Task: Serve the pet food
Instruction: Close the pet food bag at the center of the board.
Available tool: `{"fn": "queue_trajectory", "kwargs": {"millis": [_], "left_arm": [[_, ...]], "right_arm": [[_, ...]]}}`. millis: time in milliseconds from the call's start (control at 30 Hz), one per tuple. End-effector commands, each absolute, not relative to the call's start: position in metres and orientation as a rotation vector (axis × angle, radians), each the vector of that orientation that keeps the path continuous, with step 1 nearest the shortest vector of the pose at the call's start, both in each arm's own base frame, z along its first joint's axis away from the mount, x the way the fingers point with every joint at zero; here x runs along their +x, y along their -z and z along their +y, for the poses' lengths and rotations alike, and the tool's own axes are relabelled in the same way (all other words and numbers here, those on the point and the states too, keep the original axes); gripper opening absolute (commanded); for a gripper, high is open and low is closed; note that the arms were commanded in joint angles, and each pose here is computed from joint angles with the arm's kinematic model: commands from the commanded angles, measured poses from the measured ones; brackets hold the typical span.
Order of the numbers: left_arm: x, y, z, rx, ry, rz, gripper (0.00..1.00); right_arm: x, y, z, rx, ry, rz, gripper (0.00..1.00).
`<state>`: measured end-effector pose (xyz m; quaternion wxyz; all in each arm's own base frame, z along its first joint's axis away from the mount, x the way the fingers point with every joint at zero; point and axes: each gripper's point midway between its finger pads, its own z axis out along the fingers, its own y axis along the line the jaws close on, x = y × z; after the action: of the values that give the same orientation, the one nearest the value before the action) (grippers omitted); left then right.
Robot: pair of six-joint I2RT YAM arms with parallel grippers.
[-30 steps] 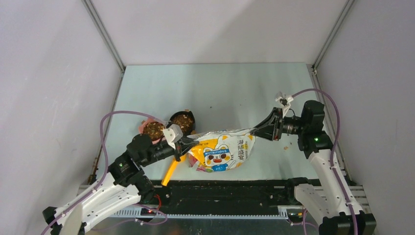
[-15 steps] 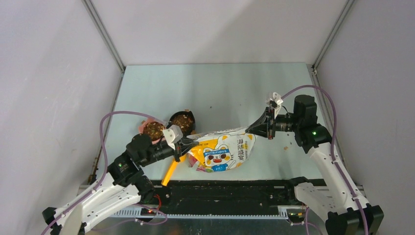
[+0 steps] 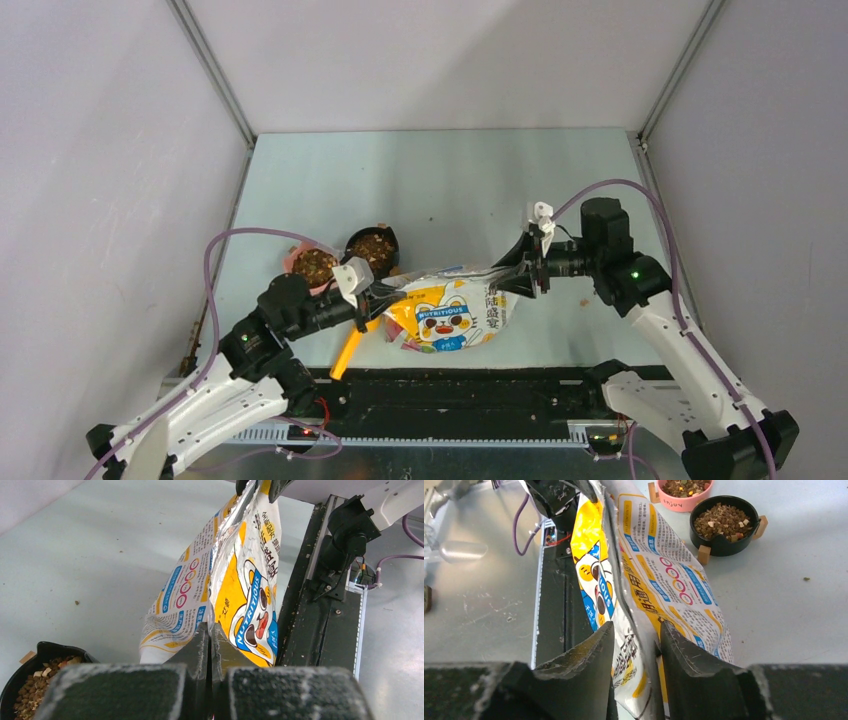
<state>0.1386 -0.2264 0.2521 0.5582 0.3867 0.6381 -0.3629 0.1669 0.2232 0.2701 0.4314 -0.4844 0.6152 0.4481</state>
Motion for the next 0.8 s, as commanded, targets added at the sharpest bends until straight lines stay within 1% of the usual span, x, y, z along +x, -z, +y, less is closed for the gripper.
{"fn": "queue_trajectory", "kwargs": {"millis": [0,167,200,267,433,467,500,533,567,600,633,667,733,767], "left_arm": [[0.133,-0.264,-0.226,0.963,0.858,1.467,0.00],[0.124,-0.264,-0.232,1.083,0.869,1.489,0.00],[0.123,-0.256,-0.235,1.130,0.855,1.515,0.00],[0.122,-0.261,-0.240,1.187,0.822,1.519,0.00],[0.120,-0.252,-0.243,1.297,0.684,1.509,0.00],[0.119,-0.254,-0.242,1.299,0.684,1.497,0.01],[0.117,-0.256,-0.242,1.306,0.688,1.478,0.04],[0.114,-0.262,-0.241,1.300,0.704,1.448,0.08],[0.113,-0.265,-0.241,1.296,0.707,1.431,0.18],[0.112,-0.272,-0.239,1.277,0.711,1.405,0.25],[0.112,-0.276,-0.238,1.266,0.712,1.394,0.43],[0.113,-0.283,-0.236,1.245,0.706,1.378,0.51],[0.116,-0.291,-0.235,1.228,0.693,1.370,0.80],[0.119,-0.290,-0.238,1.242,0.682,1.376,0.87]], "right_arm": [[0.168,-0.277,0.226,-1.307,-0.974,1.472,0.44],[0.165,-0.266,0.220,-1.475,-0.787,1.374,0.44],[0.170,-0.267,0.216,-1.476,-0.717,1.371,0.44],[0.172,-0.267,0.213,-1.498,-0.646,1.372,0.44],[0.168,-0.271,0.202,-1.595,-0.523,1.372,0.43],[0.168,-0.269,0.198,-1.610,-0.489,1.388,0.36],[0.170,-0.272,0.196,-1.610,-0.456,1.393,0.30],[0.168,-0.269,0.194,-1.632,-0.452,1.410,0.16],[0.169,-0.272,0.192,-1.631,-0.435,1.416,0.10],[0.167,-0.268,0.190,-1.648,-0.439,1.434,0.01],[0.166,-0.269,0.189,-1.651,-0.436,1.437,0.00],[0.164,-0.266,0.188,-1.664,-0.444,1.455,0.00],[0.159,-0.268,0.190,-1.676,-0.475,1.446,0.00],[0.156,-0.274,0.194,-1.664,-0.507,1.425,0.00]]}}
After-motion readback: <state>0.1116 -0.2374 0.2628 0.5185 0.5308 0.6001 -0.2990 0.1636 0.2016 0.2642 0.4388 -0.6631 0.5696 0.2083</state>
